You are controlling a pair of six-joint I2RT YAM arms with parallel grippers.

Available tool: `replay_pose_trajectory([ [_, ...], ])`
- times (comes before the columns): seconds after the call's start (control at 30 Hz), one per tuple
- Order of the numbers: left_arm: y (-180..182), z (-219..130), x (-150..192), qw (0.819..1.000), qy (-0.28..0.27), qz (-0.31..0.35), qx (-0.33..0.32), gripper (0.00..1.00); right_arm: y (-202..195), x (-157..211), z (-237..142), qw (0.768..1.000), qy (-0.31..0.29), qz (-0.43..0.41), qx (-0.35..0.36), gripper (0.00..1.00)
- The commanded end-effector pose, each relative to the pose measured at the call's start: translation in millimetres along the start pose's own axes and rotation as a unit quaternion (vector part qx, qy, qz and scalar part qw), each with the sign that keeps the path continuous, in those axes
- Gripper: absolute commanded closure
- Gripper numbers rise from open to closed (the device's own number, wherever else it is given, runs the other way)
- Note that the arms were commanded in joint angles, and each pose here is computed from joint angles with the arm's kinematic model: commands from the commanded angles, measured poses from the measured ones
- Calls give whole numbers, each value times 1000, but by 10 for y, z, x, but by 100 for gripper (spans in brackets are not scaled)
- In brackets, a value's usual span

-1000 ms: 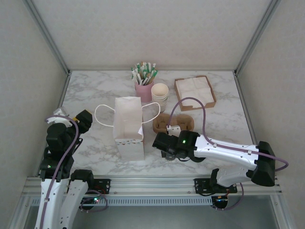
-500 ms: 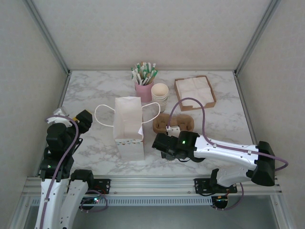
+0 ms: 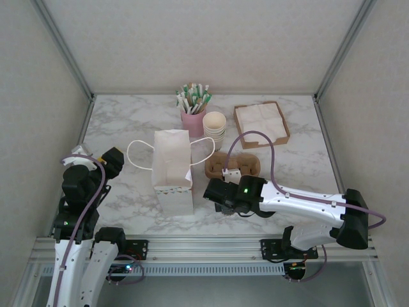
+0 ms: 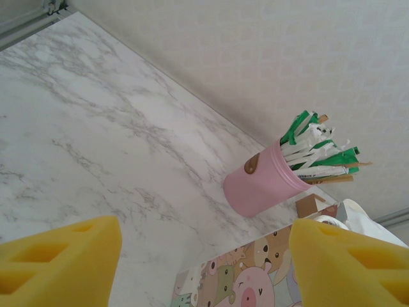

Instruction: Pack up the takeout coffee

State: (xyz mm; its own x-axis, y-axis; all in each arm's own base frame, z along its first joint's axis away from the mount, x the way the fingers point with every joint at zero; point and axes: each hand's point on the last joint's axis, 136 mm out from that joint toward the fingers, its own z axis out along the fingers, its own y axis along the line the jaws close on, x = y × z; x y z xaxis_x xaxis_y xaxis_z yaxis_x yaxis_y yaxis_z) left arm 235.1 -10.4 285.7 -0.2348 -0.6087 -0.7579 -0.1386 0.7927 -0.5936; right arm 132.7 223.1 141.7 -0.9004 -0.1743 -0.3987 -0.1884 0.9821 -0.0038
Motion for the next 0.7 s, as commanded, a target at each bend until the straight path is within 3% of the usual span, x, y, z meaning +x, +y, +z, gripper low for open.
replay_pose_trajectory([
  [0.0,21,-13,6,1000,0,-5,-5,31,31,-33,-100,1000,-11,11,-13,26],
  [0.67,18,-17,4,1000,0,-5,-4,31,-23,128,132,999,19,-1,27,25],
])
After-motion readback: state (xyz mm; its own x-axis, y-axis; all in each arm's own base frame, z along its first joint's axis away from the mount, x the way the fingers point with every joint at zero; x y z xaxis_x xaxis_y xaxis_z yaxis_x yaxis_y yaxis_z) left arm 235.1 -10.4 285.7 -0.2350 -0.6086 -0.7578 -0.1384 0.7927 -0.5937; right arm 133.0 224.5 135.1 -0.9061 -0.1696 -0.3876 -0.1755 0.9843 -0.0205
